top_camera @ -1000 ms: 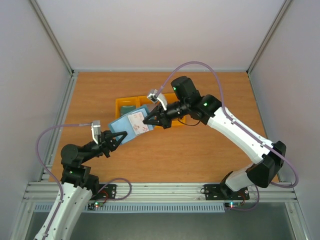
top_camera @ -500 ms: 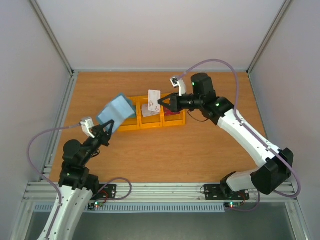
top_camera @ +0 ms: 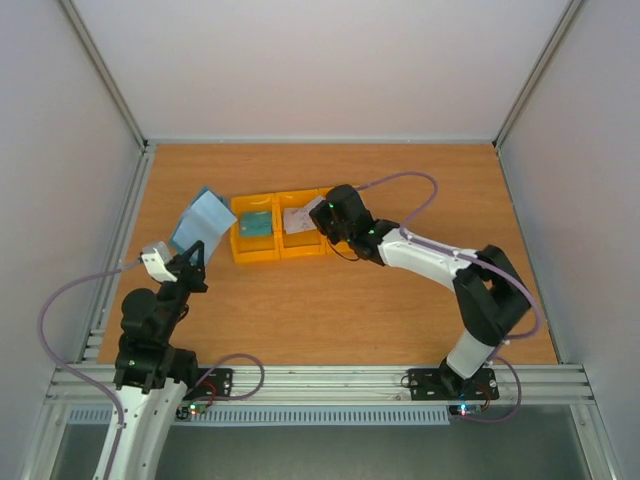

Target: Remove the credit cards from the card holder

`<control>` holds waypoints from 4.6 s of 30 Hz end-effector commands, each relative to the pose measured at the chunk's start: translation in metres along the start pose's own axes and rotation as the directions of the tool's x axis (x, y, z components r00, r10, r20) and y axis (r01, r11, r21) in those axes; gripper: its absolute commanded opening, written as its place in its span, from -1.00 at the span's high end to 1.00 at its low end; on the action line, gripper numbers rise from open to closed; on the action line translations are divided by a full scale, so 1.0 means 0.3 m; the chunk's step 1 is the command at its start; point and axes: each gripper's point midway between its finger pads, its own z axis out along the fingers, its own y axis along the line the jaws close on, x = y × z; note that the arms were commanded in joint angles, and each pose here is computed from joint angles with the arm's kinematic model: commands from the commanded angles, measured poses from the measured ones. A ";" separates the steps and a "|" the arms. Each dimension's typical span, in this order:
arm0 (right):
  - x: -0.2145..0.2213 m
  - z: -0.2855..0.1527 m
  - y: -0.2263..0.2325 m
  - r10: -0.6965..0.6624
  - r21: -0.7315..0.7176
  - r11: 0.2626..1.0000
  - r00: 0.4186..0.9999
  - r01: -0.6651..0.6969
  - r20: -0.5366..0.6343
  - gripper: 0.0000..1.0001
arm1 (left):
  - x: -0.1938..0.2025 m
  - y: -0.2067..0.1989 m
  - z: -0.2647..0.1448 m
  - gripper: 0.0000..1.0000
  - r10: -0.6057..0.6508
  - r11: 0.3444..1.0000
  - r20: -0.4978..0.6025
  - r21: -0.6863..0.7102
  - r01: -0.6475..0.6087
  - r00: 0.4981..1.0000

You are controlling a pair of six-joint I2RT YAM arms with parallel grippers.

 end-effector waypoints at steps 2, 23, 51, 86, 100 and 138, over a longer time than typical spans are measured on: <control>-0.013 0.112 -0.005 0.253 0.024 0.966 0.960 -0.258 0.118 0.97 | -0.092 -0.057 -0.033 0.99 0.036 0.997 0.110 0.058 -0.043 0.993; 0.070 0.304 -0.121 0.312 0.192 0.920 0.935 -0.341 0.166 0.86 | -0.093 -0.079 -0.040 1.00 0.036 0.994 0.121 0.097 -0.048 0.992; 0.201 -0.304 0.583 -0.842 -0.536 0.309 0.488 0.786 0.230 -0.51 | -0.059 -0.270 -0.063 0.99 0.005 0.898 0.059 0.439 -0.030 0.998; 0.438 -0.614 0.494 -0.997 -0.773 0.074 0.033 0.630 -0.069 0.98 | 0.035 -0.423 -0.133 -0.24 0.025 0.730 -0.125 0.680 0.067 0.992; 0.451 -0.653 -0.044 -0.695 -0.418 0.650 0.273 0.634 -0.665 0.98 | 0.031 -0.307 -0.053 -0.74 0.024 0.864 -0.062 0.503 0.010 0.998; -0.433 -0.721 -0.248 -0.746 0.330 0.586 0.652 0.740 -0.139 -0.97 | 0.015 0.039 0.062 -0.99 0.050 0.999 -0.012 0.006 -0.050 0.999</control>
